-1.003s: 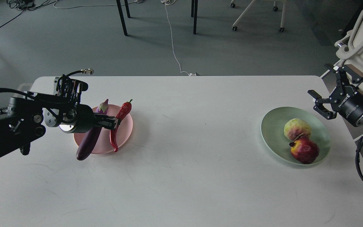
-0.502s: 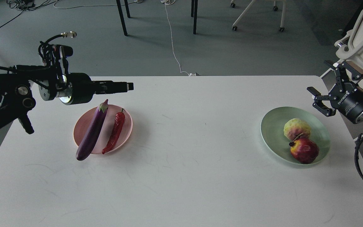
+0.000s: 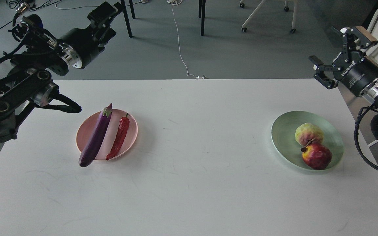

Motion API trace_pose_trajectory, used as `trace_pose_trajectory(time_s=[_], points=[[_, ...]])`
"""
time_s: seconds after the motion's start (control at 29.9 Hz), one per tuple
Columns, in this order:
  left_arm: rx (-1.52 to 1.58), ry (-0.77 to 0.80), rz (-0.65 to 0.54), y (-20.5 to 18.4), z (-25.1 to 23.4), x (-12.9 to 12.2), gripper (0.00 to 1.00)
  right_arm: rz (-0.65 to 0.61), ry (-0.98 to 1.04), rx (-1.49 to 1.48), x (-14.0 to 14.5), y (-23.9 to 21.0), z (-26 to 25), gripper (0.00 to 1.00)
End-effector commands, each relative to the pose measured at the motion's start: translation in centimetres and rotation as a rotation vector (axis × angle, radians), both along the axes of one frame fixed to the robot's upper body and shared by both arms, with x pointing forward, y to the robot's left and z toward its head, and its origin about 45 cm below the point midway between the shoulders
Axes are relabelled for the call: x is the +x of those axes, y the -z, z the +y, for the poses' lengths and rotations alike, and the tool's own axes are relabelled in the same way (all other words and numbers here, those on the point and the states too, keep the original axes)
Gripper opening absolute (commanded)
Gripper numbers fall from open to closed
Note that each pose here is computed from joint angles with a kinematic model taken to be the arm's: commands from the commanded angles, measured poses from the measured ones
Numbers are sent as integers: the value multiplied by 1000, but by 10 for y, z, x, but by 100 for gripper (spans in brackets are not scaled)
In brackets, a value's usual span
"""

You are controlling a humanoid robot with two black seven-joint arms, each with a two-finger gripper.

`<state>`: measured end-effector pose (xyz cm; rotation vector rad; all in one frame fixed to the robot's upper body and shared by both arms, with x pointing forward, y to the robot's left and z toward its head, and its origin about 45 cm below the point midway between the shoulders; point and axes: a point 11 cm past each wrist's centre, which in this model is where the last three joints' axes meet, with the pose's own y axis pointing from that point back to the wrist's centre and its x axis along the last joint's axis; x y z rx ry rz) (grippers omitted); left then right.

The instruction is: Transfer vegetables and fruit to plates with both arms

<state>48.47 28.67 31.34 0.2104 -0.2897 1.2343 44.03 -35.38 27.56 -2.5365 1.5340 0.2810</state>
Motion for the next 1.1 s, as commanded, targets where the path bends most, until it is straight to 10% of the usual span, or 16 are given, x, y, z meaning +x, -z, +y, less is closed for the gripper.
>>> trace_pose_trajectory(time_s=[0.0, 0.67, 1.07], points=[[-236, -97, 71, 11, 19, 3, 98, 11, -50, 49, 6, 10, 35, 96], [-736, 177, 300, 129, 9, -85, 98, 161, -51, 86, -26, 84, 48, 97], [-733, 169, 329, 138, 10, -90, 98, 102, 24, 186, -20, 70, 34, 98]])
